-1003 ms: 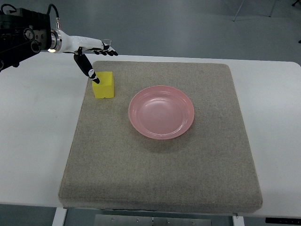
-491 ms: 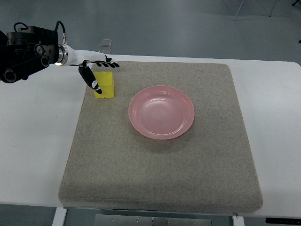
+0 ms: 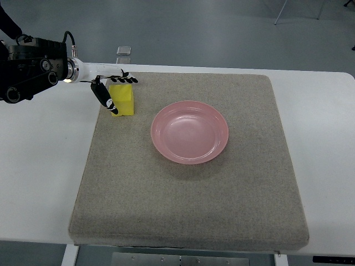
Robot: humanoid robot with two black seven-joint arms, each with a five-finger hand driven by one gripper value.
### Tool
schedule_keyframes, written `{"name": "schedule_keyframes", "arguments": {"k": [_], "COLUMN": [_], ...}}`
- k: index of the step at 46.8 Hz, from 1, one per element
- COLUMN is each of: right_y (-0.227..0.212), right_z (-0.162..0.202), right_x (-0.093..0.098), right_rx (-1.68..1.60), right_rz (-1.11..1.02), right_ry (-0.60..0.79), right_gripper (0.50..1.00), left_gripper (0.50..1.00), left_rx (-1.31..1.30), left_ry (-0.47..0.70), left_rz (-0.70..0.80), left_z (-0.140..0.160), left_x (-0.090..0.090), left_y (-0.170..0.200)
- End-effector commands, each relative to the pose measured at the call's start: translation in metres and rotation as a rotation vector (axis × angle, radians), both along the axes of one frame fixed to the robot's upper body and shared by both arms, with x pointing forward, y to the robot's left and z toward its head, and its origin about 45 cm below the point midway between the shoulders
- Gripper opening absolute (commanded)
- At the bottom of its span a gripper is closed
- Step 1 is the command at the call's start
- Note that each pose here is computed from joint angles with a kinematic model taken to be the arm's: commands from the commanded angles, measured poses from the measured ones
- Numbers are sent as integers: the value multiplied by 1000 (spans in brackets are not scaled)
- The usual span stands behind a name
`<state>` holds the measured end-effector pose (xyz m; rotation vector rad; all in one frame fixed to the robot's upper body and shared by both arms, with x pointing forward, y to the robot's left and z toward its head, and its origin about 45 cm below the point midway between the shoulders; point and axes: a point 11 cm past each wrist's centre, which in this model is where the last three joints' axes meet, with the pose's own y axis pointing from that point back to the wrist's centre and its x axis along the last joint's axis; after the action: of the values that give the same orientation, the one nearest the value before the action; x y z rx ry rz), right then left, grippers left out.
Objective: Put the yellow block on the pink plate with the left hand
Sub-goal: 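Lower the left hand around the yellow cube and close the fingers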
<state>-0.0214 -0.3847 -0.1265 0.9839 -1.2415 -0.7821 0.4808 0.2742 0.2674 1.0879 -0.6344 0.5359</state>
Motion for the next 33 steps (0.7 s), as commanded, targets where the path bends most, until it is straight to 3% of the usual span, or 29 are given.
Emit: {"name": "schedule_keyframes", "arguments": {"k": [1,7,13,19,30,33], "right_y": [0,0,0,0,0,0], "right_z": [0,0,0,0,0,0], "right_x": [0,0,0,0,0,0], "right_rx": [0,1,0,1,0,0], "right_rz": [-1,1,-1,1,-1,1], "right_ry": [0,0,0,0,0,0], "right_gripper": [924,924,924,924,924,924], "left_gripper": [969,939,870,851,771,692], "left_rx": [4,17,20,24,23,24], "left_ry": [-1,-3,5,2,-4,-10], "left_rz": [-1,-7,-18,-6,-7,-3], "left_z": [0,-1,-8,-10,-13,-13], "left_x": [0,0,0,3,3,4], "left_y": [0,1,-7,-5,-5,-5]}}
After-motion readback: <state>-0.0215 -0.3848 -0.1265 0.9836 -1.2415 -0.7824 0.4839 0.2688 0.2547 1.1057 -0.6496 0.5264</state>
